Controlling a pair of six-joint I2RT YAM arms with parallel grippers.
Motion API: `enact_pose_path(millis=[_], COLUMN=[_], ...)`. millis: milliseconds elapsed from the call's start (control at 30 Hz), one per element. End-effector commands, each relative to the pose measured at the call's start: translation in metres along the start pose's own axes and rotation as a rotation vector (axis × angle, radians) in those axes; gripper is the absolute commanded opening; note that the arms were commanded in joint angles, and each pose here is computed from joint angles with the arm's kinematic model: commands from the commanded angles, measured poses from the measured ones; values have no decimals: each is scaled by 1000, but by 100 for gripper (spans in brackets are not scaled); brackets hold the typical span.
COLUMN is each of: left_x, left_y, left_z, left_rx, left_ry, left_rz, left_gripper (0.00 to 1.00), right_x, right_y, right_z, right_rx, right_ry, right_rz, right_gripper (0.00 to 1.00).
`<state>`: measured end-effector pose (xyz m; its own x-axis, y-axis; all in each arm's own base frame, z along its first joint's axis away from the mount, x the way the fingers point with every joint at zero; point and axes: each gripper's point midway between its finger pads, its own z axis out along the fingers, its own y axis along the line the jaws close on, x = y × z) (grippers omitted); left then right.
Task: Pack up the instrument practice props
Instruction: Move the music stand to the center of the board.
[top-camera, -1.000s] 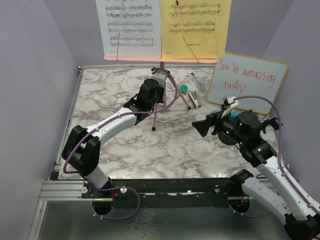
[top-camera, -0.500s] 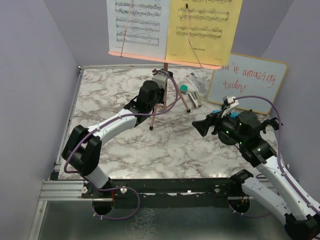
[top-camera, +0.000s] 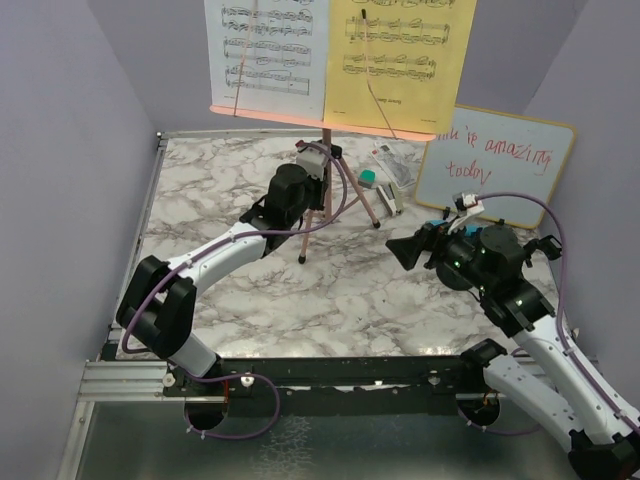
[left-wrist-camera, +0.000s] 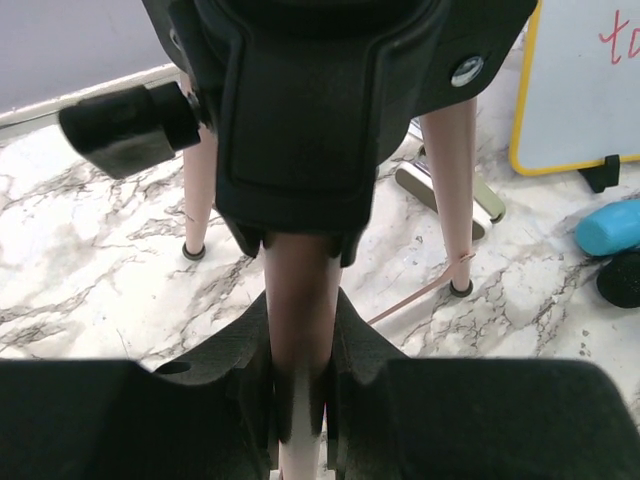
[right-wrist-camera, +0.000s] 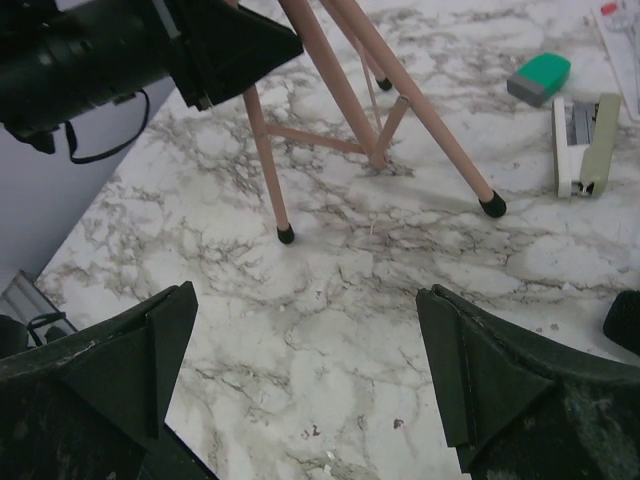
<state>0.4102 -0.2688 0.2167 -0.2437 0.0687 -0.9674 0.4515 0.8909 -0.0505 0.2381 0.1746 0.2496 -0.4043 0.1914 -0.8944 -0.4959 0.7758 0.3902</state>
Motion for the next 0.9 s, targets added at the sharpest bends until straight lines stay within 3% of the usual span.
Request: enact_pose_path(millis=[0,267,867], left_x=[-2,-3,5], left_y=[-11,-22,-7], left_z=[-9,-13,-42], left_rx=[83,167,187], left_ry=[2,28,114], left_rz=[-87,-26,122], left_gripper=[22,6,0], right_x=[-21,-19,-21], right_y=[14,3,-14], right_z=[-11,-5,14], right_rx=[-79,0,91], right_ry=[-136,-57,-46], right_rz=[-43,-29,9], right_gripper=[100,99,99])
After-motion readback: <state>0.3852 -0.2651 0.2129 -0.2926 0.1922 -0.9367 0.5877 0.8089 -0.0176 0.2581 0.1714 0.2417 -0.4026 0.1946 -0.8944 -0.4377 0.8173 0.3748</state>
